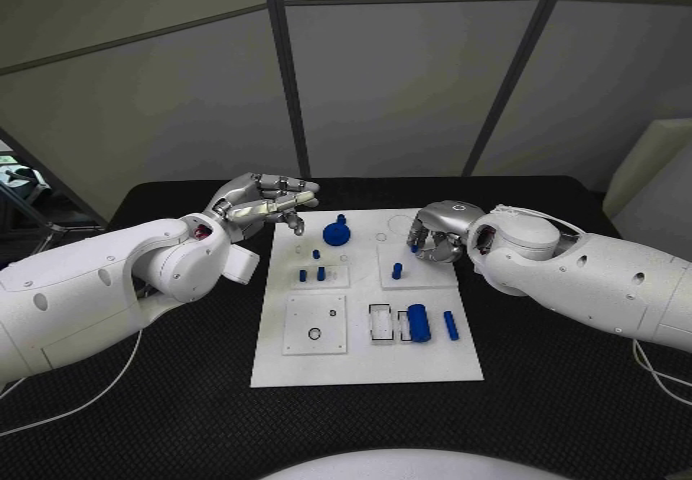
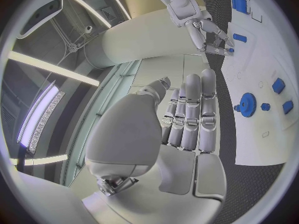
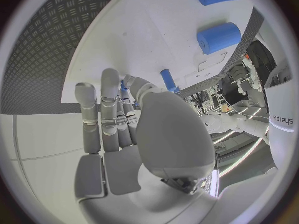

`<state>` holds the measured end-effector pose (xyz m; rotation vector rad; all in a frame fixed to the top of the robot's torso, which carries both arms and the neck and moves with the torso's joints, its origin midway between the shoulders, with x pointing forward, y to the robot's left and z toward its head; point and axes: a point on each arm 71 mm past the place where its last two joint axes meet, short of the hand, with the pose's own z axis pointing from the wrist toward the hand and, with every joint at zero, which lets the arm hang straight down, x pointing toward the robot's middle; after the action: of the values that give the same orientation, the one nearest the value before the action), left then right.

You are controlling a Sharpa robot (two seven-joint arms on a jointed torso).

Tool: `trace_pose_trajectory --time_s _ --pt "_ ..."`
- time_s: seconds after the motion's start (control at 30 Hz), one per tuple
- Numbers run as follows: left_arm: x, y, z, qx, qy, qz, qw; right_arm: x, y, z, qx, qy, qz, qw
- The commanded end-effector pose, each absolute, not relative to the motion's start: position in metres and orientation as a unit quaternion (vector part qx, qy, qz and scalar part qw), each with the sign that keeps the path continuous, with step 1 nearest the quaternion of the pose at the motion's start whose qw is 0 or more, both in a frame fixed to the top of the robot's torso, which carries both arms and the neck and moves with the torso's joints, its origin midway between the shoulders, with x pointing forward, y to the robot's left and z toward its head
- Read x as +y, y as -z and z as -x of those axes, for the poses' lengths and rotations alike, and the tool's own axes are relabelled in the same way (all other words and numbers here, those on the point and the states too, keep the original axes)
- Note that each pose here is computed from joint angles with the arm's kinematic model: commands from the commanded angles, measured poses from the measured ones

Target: Assemble the parts on the task board

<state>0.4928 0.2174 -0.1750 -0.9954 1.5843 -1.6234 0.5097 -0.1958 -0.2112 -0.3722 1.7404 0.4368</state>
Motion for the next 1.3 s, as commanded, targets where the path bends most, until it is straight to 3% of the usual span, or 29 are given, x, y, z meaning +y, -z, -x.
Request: trace_pose_trajectory --time_s 0.03,0.53,1.3 --pt "0.216 0.172 -0.493 0.595 0.631 0.377 0.325 -0.195 0.216 -0.508 0.761 -0.189 0.168 0.597" --pt "0.217 0.173 -0.493 0.596 0.629 0.378 0.325 -0.191 0.223 -0.507 0.766 -0.188 0.166 0.592" --pt "0.219 0.175 -0.495 0.601 0.619 0.386 0.327 -0.189 0.208 -0.501 0.71 -0.209 0.147 0.657"
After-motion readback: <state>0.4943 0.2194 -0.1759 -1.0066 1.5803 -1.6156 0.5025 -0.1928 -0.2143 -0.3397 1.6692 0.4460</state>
